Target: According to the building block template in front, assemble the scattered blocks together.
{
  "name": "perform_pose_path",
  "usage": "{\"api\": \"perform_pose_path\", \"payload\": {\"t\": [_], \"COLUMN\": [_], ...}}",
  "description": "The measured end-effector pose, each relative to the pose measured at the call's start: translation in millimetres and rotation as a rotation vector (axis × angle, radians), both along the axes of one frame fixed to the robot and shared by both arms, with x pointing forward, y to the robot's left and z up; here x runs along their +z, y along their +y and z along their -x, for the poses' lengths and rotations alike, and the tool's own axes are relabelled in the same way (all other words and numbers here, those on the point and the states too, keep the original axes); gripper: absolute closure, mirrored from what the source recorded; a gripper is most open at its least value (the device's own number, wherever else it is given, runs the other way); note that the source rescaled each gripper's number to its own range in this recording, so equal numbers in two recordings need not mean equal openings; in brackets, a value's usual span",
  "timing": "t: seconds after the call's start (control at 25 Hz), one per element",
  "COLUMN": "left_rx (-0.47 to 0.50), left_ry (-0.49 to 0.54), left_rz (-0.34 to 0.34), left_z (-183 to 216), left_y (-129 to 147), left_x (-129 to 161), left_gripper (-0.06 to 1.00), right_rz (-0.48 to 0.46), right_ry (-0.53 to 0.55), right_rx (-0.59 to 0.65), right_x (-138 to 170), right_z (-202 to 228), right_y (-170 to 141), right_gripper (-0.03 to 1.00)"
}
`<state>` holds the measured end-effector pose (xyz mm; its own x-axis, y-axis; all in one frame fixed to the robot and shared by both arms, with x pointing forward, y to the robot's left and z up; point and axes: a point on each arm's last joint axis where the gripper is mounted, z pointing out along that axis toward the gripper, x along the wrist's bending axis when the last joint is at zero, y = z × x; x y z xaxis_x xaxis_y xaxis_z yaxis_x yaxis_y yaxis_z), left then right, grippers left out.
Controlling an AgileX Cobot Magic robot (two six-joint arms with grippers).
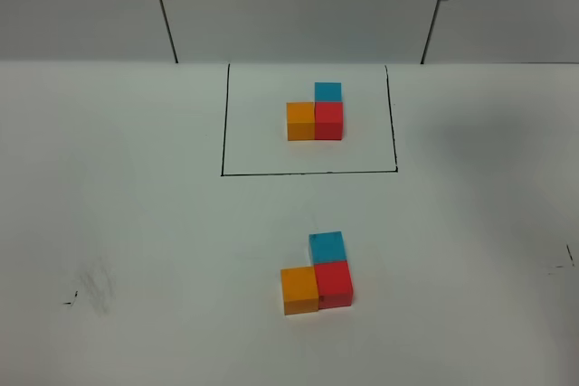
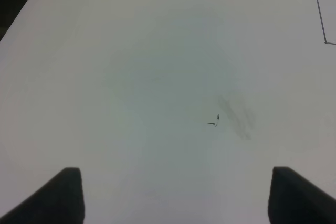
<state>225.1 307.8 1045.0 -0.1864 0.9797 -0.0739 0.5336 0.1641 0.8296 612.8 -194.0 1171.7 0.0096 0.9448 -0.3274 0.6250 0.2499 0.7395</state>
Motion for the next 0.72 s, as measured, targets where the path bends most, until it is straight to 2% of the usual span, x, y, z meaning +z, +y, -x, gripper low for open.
{"api": "perform_pose_path", "payload": {"t": [0.16, 0.28, 0.36, 0.56, 0.72], "left_rx": [0.000, 0.000, 0.000, 0.000, 0.000], "left_ry": [0.000, 0.000, 0.000, 0.000, 0.000], "left_rz": [0.000, 0.000, 0.000, 0.000, 0.000], "left_z": [0.0, 0.0, 0.0, 0.0, 0.0], "left_y": [0.0, 0.0, 0.0, 0.0, 0.0], "left_x": [0.0, 0.0, 0.0, 0.0, 0.0], "left_gripper": [0.38, 0.38, 0.38, 0.38, 0.38], "right_rz": [0.157, 0.165, 0.153, 0.146, 0.131], "right_ry": [0.051, 0.097, 0.079, -0.038, -0.156], "right_rx": [-0.048, -0.113, -0.150, -0.183, -0.215], "right_x": [38.2, 57.9, 73.8, 108.0, 121.8], "right_z": [28.2, 56.5, 78.2, 149.1, 219.7], "right_y": [-60.9, -97.4, -116.7, -133.5, -140.0], "right_gripper": [-0.03, -0.03, -0.03, -0.03, -0.03]}}
